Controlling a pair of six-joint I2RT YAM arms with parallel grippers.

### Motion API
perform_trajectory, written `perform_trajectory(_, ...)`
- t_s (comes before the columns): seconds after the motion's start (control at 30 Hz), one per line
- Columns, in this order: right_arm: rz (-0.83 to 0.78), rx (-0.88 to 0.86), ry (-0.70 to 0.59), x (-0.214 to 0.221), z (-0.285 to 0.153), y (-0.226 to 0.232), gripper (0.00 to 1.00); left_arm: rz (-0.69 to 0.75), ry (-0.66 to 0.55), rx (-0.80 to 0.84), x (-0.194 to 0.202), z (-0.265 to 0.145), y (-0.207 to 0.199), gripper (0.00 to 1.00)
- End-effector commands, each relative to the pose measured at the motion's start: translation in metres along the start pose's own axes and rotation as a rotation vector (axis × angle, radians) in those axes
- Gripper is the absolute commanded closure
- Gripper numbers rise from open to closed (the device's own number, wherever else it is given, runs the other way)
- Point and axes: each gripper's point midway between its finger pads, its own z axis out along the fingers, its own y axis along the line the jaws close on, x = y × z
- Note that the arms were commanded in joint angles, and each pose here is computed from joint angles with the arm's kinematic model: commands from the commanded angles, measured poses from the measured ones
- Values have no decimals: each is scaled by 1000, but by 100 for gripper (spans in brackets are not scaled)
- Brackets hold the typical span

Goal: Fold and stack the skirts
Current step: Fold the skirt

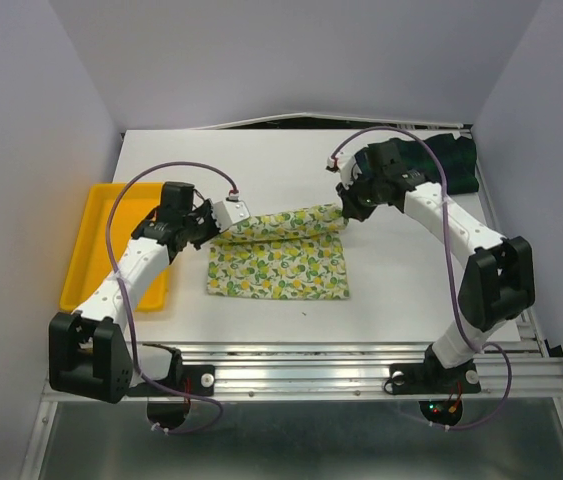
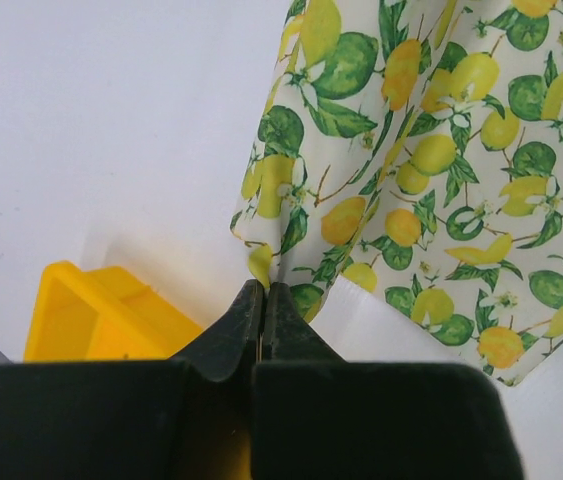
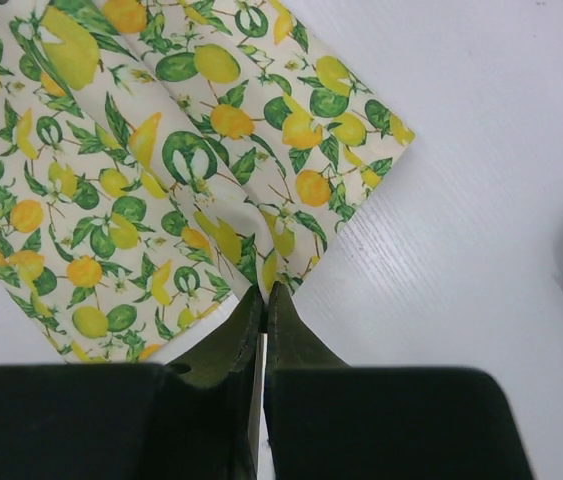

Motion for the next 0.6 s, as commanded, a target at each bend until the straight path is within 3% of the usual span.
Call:
perform_trajectory(0.0, -9, -28, 30, 11, -6, 26, 99, 32, 25, 27, 4, -17, -9, 100)
perform_trajectory(0.27, -44, -104, 78, 56, -2, 67, 99, 80, 47, 122, 27, -29, -54, 100)
perform_trajectory(0.4, -67, -164, 119, 81, 13, 91, 97, 99, 104, 203, 62, -23, -95, 97)
perform_trajectory(0.43, -73, -185, 129, 85, 15, 97, 92, 105, 108, 218, 66, -23, -102, 82)
perform_trajectory(0.47, -69, -222, 144, 90, 12, 104, 66, 112, 101, 252, 70, -27, -115, 42)
perform_trajectory(0.5, -67, -237, 147, 90, 9, 107, 49, 109, 87, 263, 67, -31, -119, 33)
perform_trajectory(0.53, -75, -240, 148, 89, 4, 108, 41, 104, 64, 272, 63, -35, -123, 29)
perform_trajectory(0.57, -86, -214, 146, 88, 2, 104, 40, 112, 35, 276, 55, -46, -127, 23)
